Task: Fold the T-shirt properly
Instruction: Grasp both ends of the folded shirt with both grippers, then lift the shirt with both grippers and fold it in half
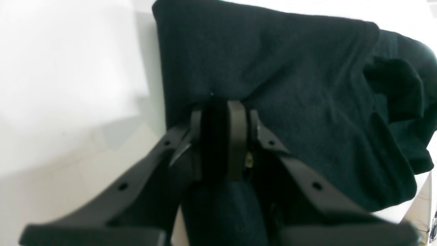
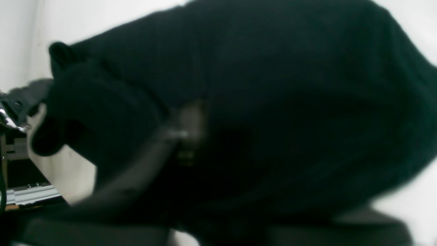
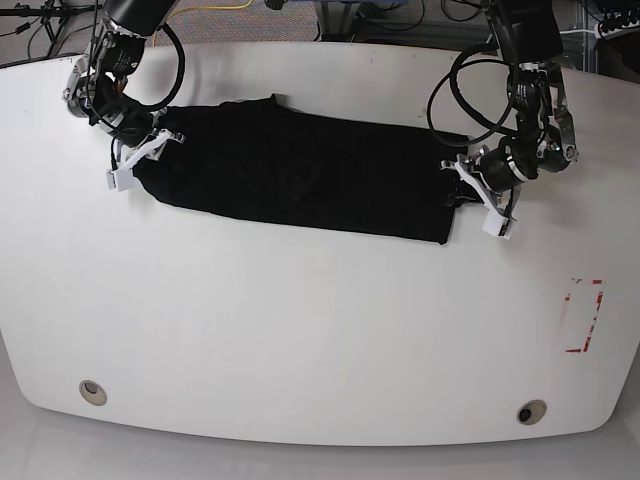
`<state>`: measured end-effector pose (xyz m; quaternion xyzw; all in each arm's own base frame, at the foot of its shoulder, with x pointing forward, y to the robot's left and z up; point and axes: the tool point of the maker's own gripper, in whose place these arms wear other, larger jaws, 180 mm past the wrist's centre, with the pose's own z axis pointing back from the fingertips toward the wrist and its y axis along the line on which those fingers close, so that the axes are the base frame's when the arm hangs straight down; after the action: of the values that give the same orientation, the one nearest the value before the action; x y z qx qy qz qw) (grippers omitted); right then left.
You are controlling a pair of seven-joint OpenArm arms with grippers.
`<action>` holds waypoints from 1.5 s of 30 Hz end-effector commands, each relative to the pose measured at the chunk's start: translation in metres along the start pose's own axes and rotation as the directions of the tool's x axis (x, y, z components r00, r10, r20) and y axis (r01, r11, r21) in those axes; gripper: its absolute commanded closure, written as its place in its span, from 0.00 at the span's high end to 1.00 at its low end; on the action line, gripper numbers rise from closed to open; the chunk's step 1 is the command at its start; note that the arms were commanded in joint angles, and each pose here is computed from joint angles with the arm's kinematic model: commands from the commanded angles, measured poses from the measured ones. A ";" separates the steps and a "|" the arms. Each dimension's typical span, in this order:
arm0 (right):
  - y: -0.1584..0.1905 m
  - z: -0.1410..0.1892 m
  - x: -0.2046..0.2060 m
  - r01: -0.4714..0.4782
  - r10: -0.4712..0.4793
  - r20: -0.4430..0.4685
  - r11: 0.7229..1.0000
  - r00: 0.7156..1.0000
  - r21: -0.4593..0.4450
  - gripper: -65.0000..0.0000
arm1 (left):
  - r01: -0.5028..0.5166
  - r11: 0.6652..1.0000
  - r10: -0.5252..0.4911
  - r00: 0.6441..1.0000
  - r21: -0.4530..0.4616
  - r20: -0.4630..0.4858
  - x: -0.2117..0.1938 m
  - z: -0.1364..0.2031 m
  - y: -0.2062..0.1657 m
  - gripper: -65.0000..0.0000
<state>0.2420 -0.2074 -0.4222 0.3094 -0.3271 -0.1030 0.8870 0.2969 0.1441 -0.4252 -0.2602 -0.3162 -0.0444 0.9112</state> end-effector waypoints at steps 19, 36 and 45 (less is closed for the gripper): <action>0.116 0.033 0.060 -0.399 0.394 0.117 0.917 0.912 0.025 0.00 | 0.090 0.987 -0.053 0.964 0.135 -0.259 -0.048 -0.002 0.019 0.12; 0.252 -0.022 0.028 -0.410 0.382 0.150 0.833 0.912 0.370 0.00 | 0.060 0.988 -0.023 0.967 0.140 -0.254 -0.051 -0.006 0.014 0.12; 0.287 -0.045 0.021 -0.427 0.402 0.152 0.800 0.903 0.421 0.00 | 0.052 0.990 -0.017 0.968 0.130 -0.252 -0.053 -0.009 0.009 0.12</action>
<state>0.2758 0.0263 -0.2701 0.4148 -0.4107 0.1625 0.7955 0.3011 0.1285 -0.4302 -0.2425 -0.3075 -0.0551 0.9185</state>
